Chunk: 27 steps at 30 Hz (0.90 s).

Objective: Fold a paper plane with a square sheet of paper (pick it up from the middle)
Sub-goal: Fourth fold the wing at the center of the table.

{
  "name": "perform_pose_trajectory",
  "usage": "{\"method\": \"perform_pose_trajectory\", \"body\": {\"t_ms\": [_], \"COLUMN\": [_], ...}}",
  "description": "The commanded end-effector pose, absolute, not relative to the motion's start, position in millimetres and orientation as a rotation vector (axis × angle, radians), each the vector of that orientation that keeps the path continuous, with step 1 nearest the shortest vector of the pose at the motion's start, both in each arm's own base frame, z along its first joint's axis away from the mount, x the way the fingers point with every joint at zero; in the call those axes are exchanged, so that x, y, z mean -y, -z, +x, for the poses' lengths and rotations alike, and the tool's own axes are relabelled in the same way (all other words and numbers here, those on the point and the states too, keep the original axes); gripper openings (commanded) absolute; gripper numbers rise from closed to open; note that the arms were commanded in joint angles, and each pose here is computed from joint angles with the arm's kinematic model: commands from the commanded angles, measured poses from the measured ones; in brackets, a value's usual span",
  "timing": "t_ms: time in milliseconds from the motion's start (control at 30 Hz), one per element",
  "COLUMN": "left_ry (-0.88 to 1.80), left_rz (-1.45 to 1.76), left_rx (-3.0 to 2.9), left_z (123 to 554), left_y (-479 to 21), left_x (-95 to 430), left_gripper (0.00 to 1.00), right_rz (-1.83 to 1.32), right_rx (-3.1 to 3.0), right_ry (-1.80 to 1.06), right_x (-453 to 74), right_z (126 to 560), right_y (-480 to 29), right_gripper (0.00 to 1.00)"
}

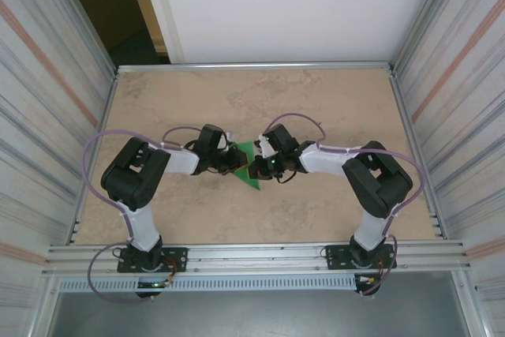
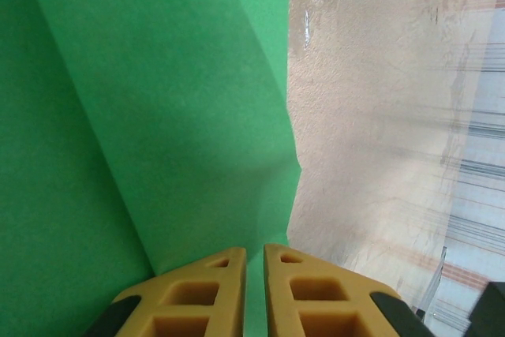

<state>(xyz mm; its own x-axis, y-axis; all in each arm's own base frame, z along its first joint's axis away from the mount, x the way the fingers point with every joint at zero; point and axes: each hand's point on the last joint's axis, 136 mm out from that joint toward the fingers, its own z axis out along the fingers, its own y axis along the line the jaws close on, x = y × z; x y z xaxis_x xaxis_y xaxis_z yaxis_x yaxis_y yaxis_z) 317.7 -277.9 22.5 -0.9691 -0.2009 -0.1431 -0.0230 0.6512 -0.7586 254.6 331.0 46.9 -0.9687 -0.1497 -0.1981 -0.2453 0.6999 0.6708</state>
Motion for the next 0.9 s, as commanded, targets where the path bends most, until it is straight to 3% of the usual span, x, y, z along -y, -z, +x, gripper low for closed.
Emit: {"method": "perform_pose_trajectory", "body": {"t_ms": [0,867], "left_ry": [1.07,1.075], "left_rz": [-0.246,-0.245], "left_rx": [-2.821,-2.823], "left_z": [291,292], "left_y": [14,12], "left_x": [259,260], "left_gripper": [0.14,0.16], "right_rz": [-0.35,-0.286], "right_rx": [-2.81,-2.918], "right_ry": [-1.113,-1.051], "right_x": [-334,-318], "right_z": [255,246], "right_y": [-39,-10], "right_gripper": [0.05,0.04]}}
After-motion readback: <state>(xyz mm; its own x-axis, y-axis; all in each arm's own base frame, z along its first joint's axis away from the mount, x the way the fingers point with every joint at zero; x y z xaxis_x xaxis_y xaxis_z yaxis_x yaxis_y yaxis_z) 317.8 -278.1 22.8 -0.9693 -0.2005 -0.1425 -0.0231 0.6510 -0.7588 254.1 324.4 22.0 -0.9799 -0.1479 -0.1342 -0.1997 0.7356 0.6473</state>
